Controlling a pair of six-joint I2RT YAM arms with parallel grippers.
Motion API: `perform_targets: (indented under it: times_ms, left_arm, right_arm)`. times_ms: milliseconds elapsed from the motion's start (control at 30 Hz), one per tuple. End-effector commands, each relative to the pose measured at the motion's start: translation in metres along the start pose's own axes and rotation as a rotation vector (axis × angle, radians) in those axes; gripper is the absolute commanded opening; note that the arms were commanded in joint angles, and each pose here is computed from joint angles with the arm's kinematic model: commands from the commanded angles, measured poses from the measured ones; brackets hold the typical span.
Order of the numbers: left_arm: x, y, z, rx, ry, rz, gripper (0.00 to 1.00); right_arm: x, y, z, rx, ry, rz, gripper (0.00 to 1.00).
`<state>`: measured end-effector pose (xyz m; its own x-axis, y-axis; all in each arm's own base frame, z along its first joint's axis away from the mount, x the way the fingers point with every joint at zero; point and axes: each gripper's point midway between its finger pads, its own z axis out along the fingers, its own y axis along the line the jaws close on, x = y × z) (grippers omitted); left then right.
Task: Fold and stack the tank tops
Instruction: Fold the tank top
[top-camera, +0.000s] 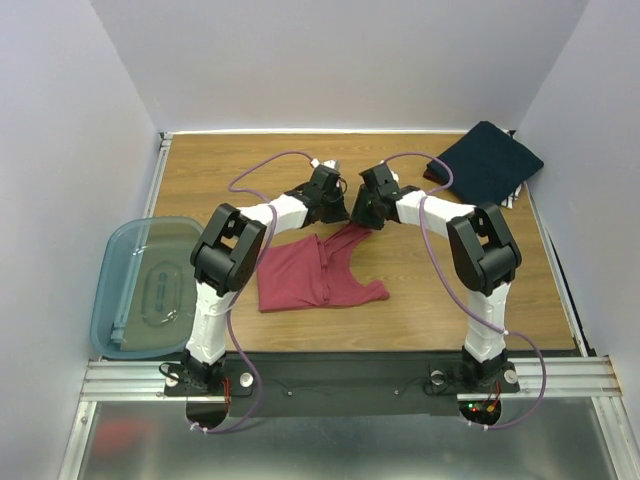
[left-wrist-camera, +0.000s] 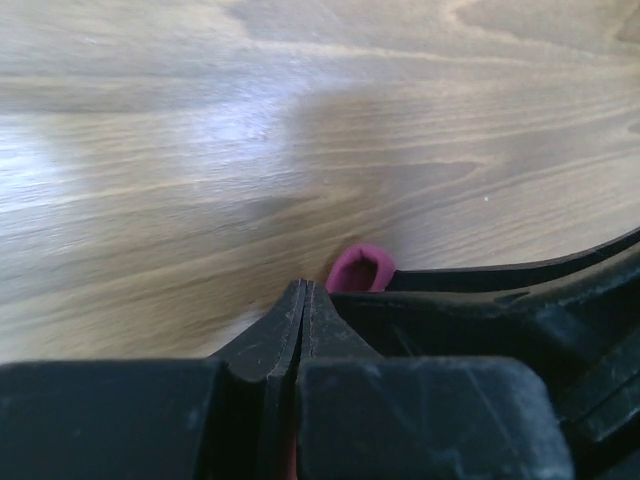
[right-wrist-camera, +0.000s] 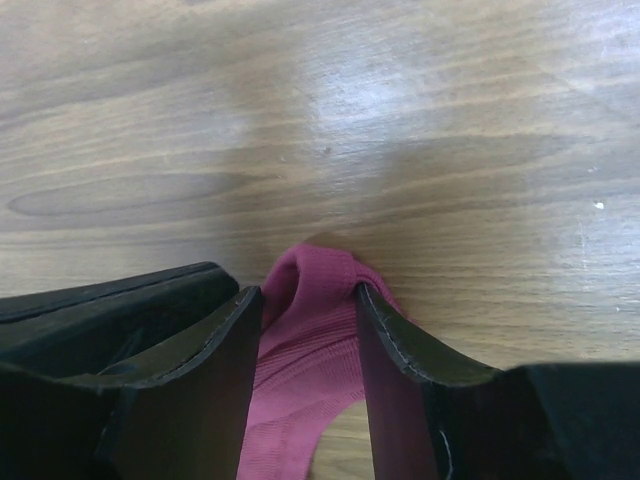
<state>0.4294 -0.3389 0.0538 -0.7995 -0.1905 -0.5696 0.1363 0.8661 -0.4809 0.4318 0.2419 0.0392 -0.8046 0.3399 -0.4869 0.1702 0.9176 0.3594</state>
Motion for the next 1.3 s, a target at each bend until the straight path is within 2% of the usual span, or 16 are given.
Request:
perform_targets:
  times_ms: [0, 67, 200, 300, 433, 800, 1000, 1267]
  left_arm:
    - [-0.017, -0.029, 0.0, 0.123, -0.027, -0.01, 0.04]
    - [-0.012, -0.035, 0.0, 0.161, -0.009, -0.014, 0.04]
    - [-0.007, -0.04, -0.002, 0.199, 0.004, -0.024, 0.04]
    - [-0.004, -0.04, -0.004, 0.211, 0.004, -0.029, 0.04]
    - [-0.003, -0.043, -0.009, 0.231, 0.005, -0.032, 0.04]
    - [-0.028, -0.035, -0.022, 0.183, -0.076, -0.06, 0.04]
    - [-0.033, -0.044, -0.03, 0.23, -0.102, -0.063, 0.04]
    - [-0.023, -0.041, -0.01, 0.226, -0.043, -0.068, 0.04]
  right_arm:
    - [-0.013, 0.0, -0.008, -0.026, -0.05, 0.031, 0.49]
    - [-0.012, -0.002, -0.008, -0.03, -0.053, 0.035, 0.47]
    - [-0.013, -0.005, -0.01, -0.024, -0.064, 0.037, 0.25]
    - [-0.016, -0.003, -0.013, -0.028, -0.079, 0.033, 0.17]
    - [-0.024, -0.001, -0.021, -0.039, -0.106, 0.023, 0.01]
    - [-0.029, -0.003, -0.065, -0.1, -0.181, -0.003, 0.01]
    - [-0.01, -0.015, -0.061, -0.105, -0.155, -0.015, 0.0]
    - [0.006, -0.024, -0.059, -0.127, -0.154, -0.025, 0.0]
